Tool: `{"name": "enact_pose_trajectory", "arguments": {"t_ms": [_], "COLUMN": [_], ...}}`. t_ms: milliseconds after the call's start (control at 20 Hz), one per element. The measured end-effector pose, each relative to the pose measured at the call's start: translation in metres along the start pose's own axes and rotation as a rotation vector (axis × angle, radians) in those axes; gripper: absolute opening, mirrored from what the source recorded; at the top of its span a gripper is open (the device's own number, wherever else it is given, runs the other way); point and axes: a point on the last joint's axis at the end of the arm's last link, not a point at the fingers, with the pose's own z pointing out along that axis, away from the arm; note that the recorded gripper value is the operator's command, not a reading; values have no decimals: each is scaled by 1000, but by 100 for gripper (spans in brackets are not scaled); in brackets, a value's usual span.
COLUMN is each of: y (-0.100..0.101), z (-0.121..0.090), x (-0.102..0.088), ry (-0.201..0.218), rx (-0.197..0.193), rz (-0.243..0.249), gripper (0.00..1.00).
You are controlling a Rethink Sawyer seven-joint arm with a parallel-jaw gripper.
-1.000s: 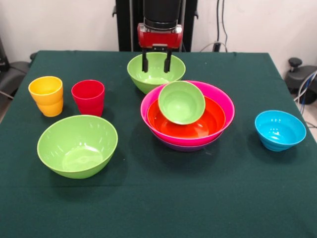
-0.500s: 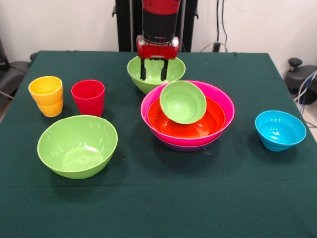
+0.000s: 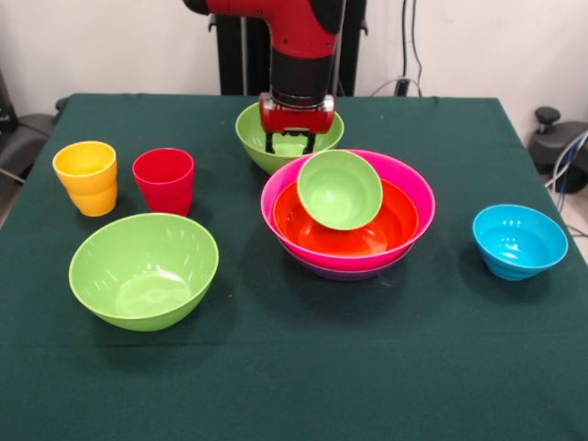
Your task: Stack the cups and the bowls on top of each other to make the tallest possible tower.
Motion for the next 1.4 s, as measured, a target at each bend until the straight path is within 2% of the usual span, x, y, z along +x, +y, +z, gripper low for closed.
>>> {"name": "enact_pose_trajectory", "arguments": {"t_ms": [800,1150,1400], "y": [-1,-16,-27], "z": [-3,-39,-79], "x": [-2,-12,-22], "ry": [-6,-54,-90], "rx": [10,20,26], "rz": [-5,28,67], "gripper": [100,100,100]}}
